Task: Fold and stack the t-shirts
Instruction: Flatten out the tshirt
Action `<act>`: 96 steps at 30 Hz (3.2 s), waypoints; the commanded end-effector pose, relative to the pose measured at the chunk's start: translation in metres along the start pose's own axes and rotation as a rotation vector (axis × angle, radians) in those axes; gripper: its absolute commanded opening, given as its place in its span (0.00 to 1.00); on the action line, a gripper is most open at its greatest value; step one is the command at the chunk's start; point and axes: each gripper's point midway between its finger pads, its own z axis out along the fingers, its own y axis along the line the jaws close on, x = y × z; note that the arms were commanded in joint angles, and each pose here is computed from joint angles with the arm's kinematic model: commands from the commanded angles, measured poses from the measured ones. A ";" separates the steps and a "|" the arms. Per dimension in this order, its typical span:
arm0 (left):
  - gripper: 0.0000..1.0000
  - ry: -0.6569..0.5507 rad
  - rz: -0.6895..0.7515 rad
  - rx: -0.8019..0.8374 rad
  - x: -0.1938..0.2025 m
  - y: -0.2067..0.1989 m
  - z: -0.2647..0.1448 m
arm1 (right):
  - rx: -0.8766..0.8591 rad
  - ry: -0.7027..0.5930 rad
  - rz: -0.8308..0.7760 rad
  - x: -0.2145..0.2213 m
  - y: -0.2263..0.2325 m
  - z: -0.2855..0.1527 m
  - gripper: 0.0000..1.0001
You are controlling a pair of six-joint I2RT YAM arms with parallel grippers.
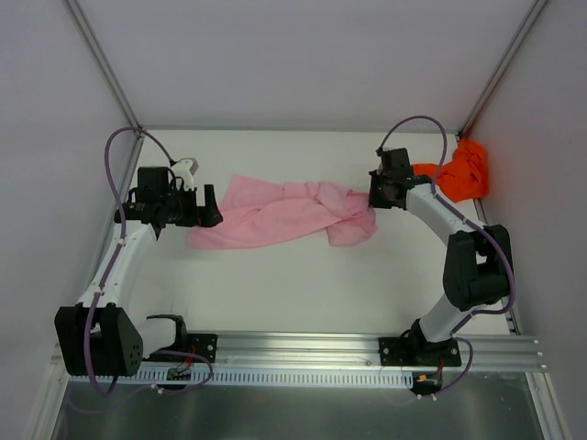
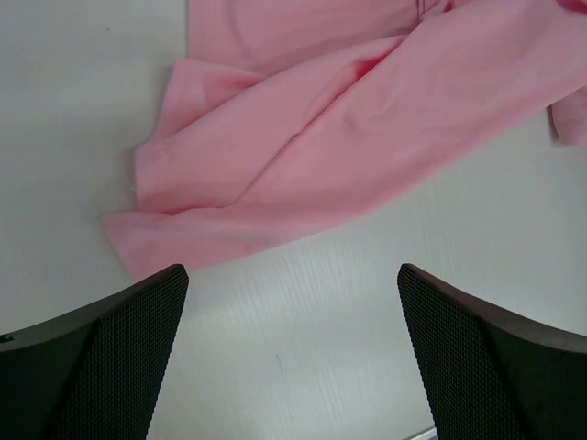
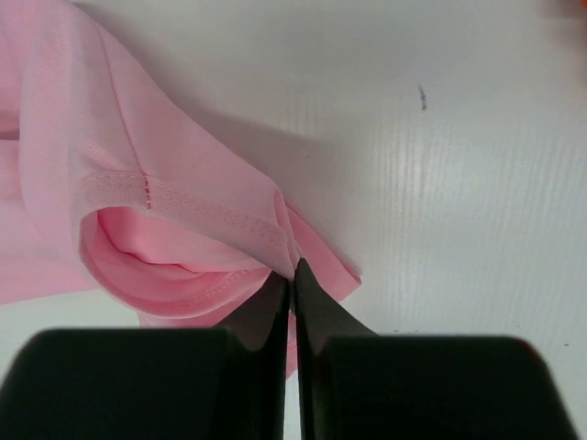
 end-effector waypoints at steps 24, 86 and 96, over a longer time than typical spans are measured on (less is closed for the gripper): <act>0.79 0.060 0.464 0.219 0.010 0.031 0.061 | -0.105 -0.043 -0.058 -0.048 -0.013 0.005 0.01; 0.00 0.237 0.244 0.219 0.051 0.053 0.080 | -0.011 -0.036 0.015 -0.054 -0.042 -0.002 0.02; 0.00 -0.031 0.352 0.056 -0.011 0.043 0.023 | -0.318 0.005 0.032 -0.008 0.013 -0.018 0.02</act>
